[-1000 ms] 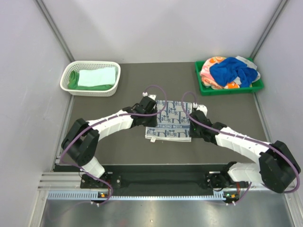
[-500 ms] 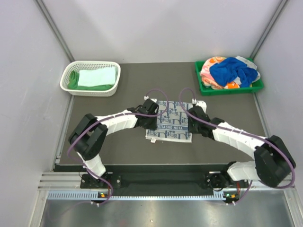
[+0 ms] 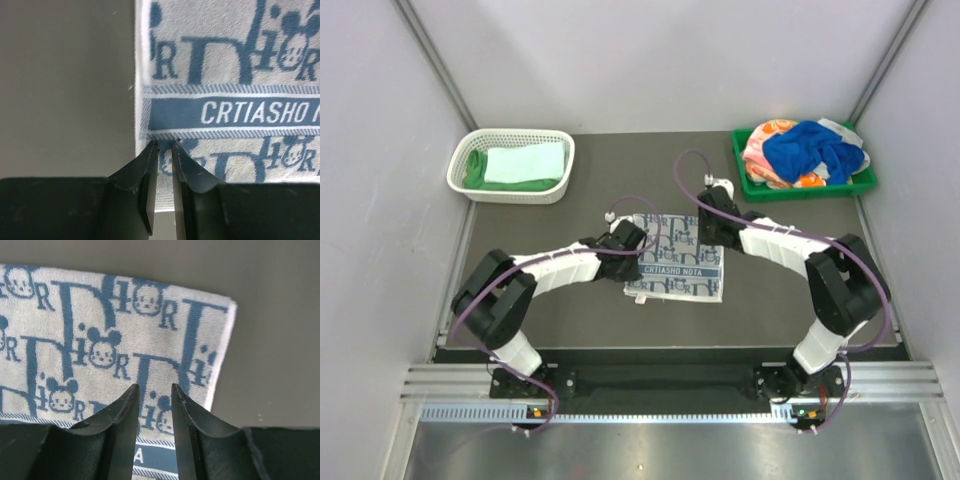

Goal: Fold and stack the towels
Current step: Fold the towel

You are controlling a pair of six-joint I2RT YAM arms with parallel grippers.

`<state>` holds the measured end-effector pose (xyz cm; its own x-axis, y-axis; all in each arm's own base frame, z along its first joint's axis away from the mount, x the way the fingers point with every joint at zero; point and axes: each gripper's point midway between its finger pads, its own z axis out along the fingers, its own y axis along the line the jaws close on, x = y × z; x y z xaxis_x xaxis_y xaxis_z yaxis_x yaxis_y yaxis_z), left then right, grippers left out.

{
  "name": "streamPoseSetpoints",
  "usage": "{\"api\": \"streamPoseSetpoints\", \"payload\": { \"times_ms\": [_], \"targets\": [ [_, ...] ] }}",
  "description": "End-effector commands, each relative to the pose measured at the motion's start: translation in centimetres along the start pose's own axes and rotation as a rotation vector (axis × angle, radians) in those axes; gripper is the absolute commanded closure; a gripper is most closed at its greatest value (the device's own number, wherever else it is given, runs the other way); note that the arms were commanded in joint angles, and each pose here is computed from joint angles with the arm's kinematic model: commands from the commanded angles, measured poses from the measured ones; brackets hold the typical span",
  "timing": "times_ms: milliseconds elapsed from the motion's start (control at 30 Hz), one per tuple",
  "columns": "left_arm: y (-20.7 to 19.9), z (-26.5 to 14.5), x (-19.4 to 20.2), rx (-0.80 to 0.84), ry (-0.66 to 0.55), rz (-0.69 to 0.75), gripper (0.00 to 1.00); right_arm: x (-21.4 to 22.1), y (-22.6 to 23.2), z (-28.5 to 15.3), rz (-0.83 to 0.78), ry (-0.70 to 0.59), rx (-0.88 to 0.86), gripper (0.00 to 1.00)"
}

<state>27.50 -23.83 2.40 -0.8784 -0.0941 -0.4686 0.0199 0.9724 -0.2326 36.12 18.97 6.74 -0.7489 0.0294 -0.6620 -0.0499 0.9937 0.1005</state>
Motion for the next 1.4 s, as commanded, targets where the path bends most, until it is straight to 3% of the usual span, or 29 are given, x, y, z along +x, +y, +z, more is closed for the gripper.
{"api": "streamPoseSetpoints", "payload": {
  "times_ms": [0, 400, 700, 833, 1000, 1167, 1367],
  "targets": [
    [3.1, -1.2, 2.2, -0.090, 0.043, -0.023, 0.78, -0.4, 3.1, 0.3, -0.028, -0.022, -0.068, 0.68],
    [4.8, -4.4, 3.8, -0.064, 0.014, -0.102, 0.79, 6.3, 8.4, 1.0, -0.138, 0.081, -0.142, 0.68],
    [2.8, -7.7, -2.2, -0.041, -0.140, -0.084, 0.73, 8.0, 11.7, -0.3, -0.203, 0.102, -0.208, 0.69],
    [0.9, -7.3, -5.9, 0.040, -0.185, -0.093, 0.73, 5.7, 11.0, -1.3, -0.156, 0.054, -0.182, 0.68],
    [0.3, -4.0, -10.1, 0.062, -0.219, -0.130, 0.76, 1.1, 10.2, -1.8, -0.067, -0.022, -0.182, 0.72],
    [-0.7, -1.0, -13.8, 0.246, -0.261, -0.222, 0.76, -1.3, 12.8, -1.4, 0.074, -0.028, -0.384, 0.82],
    [-2.3, 0.5, -15.0, 0.419, -0.259, -0.277, 0.76, -2.6, 16.6, -0.7, 0.202, -0.044, -0.599, 0.92]
  ]
}}
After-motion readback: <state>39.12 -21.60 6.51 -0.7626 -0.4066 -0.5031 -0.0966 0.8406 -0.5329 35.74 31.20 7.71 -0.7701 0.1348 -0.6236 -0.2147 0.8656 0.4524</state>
